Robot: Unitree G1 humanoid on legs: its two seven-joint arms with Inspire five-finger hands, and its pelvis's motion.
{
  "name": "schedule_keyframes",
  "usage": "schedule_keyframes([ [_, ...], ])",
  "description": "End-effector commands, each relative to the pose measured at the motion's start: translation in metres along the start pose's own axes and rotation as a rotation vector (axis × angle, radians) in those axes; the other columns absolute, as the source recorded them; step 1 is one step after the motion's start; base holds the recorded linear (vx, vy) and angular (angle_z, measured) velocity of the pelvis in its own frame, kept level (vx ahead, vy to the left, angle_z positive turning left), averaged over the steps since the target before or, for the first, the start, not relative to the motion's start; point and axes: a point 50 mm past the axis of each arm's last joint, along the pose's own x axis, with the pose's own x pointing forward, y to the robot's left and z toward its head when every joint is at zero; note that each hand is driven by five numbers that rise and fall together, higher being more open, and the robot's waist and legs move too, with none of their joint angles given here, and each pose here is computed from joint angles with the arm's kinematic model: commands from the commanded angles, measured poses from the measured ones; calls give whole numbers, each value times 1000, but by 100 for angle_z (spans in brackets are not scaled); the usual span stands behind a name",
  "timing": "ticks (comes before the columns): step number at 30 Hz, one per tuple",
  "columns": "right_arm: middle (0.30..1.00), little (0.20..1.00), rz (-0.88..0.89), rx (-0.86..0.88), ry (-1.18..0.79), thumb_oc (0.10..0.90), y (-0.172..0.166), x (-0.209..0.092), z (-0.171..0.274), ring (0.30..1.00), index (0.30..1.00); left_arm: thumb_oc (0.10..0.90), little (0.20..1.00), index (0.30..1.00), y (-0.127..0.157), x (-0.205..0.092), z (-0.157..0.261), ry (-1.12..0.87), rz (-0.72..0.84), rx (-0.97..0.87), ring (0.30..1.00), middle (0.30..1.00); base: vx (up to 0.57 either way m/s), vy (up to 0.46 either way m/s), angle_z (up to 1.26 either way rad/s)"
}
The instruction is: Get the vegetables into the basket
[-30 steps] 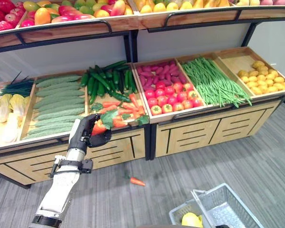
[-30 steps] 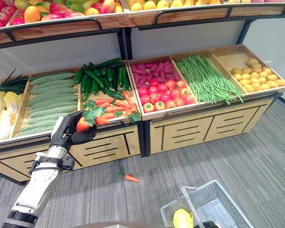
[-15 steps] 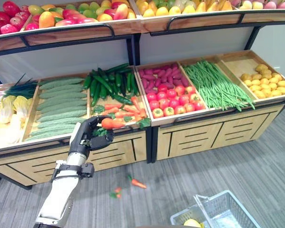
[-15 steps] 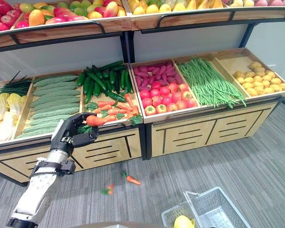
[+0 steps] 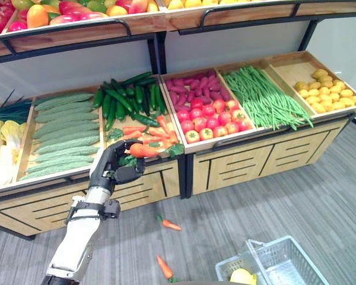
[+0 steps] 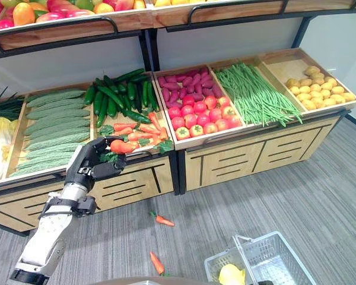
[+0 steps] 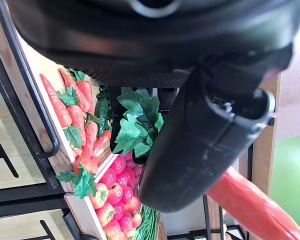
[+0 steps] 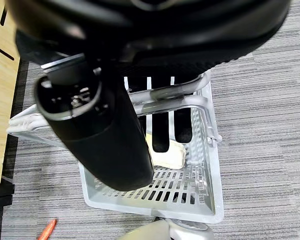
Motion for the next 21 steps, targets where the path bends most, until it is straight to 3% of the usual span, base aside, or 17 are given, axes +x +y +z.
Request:
schedule_keyframes([
  [1, 300, 300, -19, 51, -20, 400, 0, 2, 14, 300, 300, 400, 300, 300, -1, 22, 63, -308, -12, -18, 300, 300, -5, 37, 1],
  [13, 300, 300, -58, 107, -46, 400, -9, 3, 21, 300, 300, 400, 300, 300, -17, 30, 71, -332, -92, -53, 300, 300, 6, 59, -4],
  [21, 300, 300, -68, 127, -121, 400, -9, 3, 43, 300, 300, 400, 300, 300, -28, 38, 78, -364, -141, -79, 300, 300, -34, 99, -79],
])
